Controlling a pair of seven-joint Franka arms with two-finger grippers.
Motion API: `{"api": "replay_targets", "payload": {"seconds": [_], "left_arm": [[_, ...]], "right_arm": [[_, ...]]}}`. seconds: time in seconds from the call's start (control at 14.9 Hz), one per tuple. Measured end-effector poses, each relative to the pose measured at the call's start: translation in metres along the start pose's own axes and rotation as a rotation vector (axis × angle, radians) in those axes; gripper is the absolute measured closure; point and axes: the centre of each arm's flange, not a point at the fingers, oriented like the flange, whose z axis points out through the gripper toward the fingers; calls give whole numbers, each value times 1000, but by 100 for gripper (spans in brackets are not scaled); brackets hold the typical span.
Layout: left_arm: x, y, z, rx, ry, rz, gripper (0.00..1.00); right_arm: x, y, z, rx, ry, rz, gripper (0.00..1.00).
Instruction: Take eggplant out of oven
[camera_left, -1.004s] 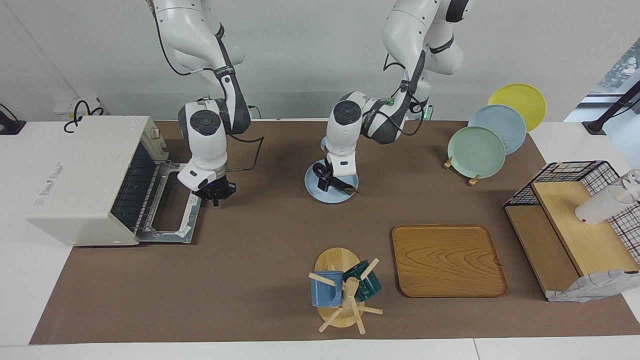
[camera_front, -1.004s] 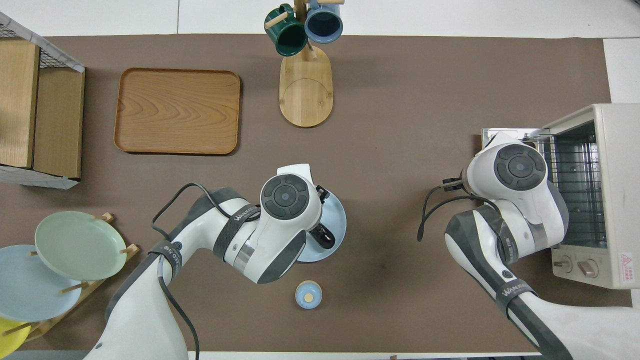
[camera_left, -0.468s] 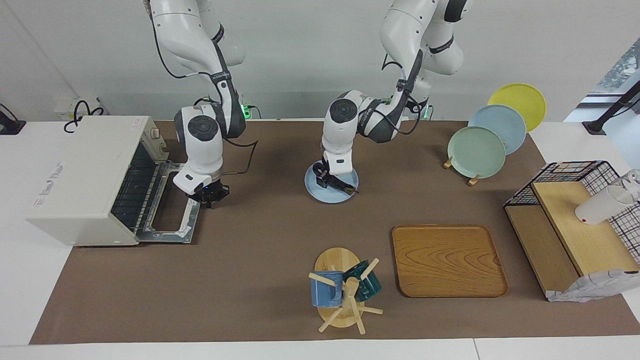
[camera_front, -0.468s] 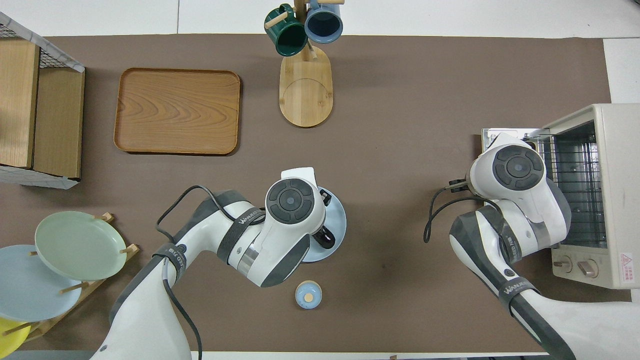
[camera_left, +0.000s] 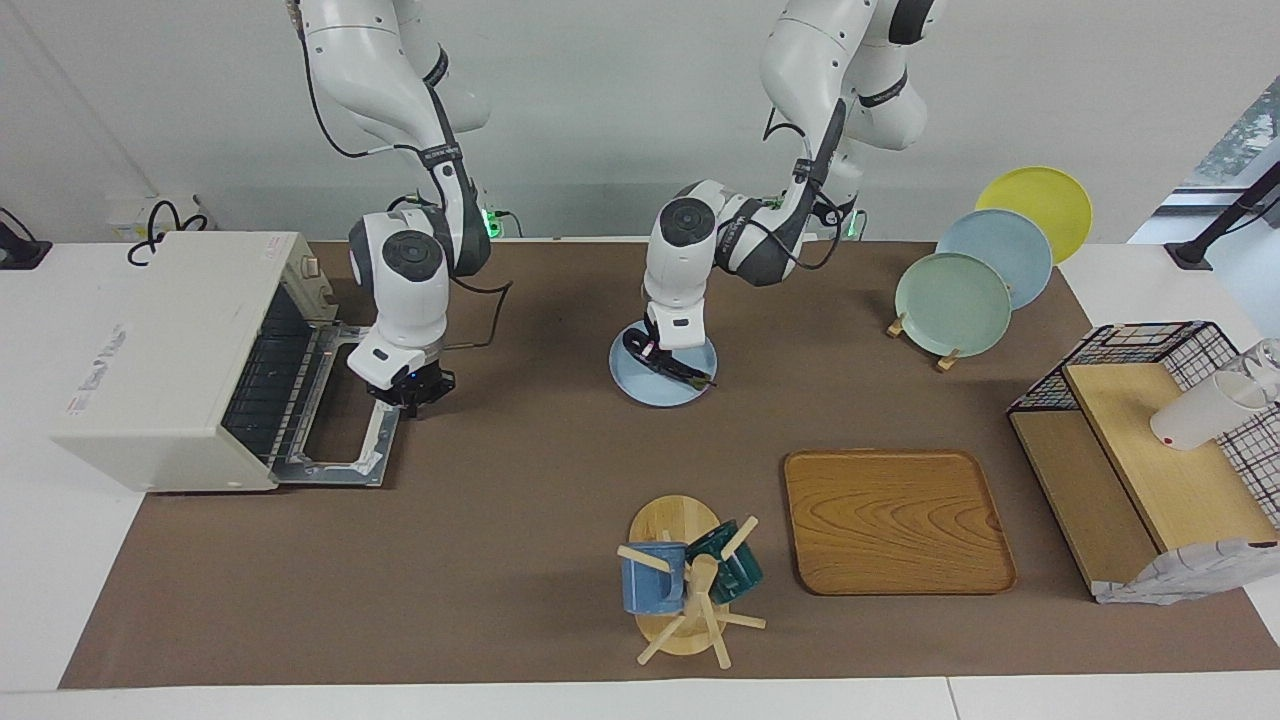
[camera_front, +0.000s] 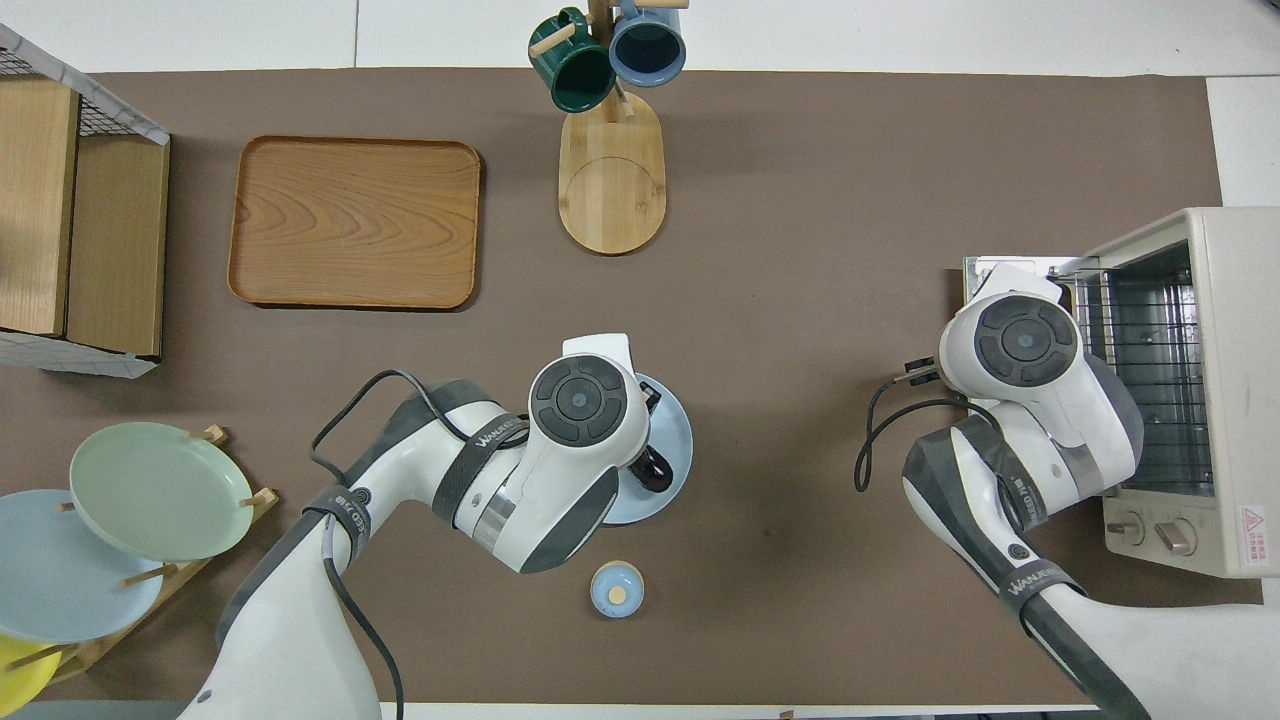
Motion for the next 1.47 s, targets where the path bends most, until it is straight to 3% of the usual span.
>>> {"api": "replay_targets", "payload": {"seconds": [0.2, 0.4, 0.6, 0.87, 1.07, 1.27, 1.47], "left_arm": [[35, 2, -43, -25, 8, 79, 67], [109, -5, -112, -38, 13, 244, 67], [198, -20, -140, -73, 40, 436, 67], [287, -40, -145, -86, 67, 633, 67], [337, -43, -127, -46, 90, 756, 67], [375, -26, -92, -25, 100, 825, 67], [391, -13, -56, -16, 155, 869, 67]], "right_arm": [[1, 0, -1, -16, 2, -16, 99], [6, 1, -12, -36, -24, -19, 99], [10, 6, -31, -56, -39, -48, 99], [14, 35, -74, -94, -63, -82, 99], [14, 76, -103, -114, -91, -98, 99], [5, 110, -115, -119, -94, -90, 99], [-1, 126, -119, -116, -103, -95, 99]]}}
